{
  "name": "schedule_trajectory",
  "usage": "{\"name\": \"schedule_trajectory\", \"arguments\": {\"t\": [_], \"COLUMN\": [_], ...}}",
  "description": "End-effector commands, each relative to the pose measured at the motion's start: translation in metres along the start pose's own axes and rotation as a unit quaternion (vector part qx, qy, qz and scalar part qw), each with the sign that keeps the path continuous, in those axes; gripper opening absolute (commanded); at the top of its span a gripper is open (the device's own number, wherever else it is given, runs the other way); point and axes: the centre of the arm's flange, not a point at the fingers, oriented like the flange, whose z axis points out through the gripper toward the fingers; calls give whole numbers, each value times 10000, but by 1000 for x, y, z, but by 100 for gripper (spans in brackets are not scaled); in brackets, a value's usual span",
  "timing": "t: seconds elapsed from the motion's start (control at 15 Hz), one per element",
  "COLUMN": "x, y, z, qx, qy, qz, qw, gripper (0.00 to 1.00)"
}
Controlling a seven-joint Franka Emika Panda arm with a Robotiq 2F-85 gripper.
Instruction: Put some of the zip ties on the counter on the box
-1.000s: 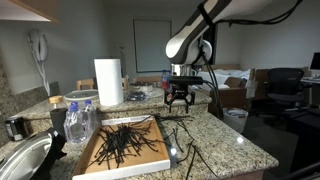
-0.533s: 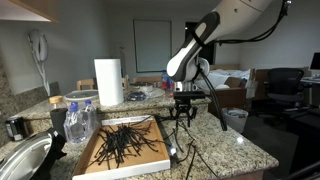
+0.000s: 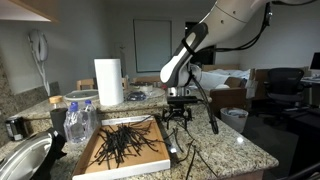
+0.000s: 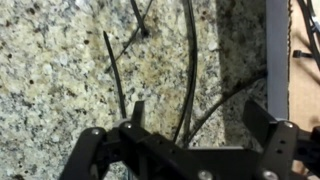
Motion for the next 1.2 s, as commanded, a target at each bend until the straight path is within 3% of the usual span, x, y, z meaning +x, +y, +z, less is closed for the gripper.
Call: {"name": "schedule_trajectory", "arguments": {"t": [0.0,0.13,0.2,0.27,0.47,0.53,0.6,0.67,0.73,0.87,1.07,1.13], "x": [35,49,54,58,66,66,67,68,68,68,69,70], "y": [4,11,12,14,13,12,10,8,6,2,-2,-3], "z": [2,8,12,17,28,31,32,30,28,27,29,30], "qx": [57,50,31,5,-45,-42,-28,-9,26,53,36,29], "qy": [56,28,13,-6,-64,-68,-72,-85,-69,-48,-53,-64], "qz": [318,473,519,552,598,602,604,601,598,574,548,548], "qw": [9995,9989,9986,9985,9982,9982,9981,9982,9982,9983,9985,9985], "gripper": [100,100,95,74,53,52,73,85,86,98,100,72]}}
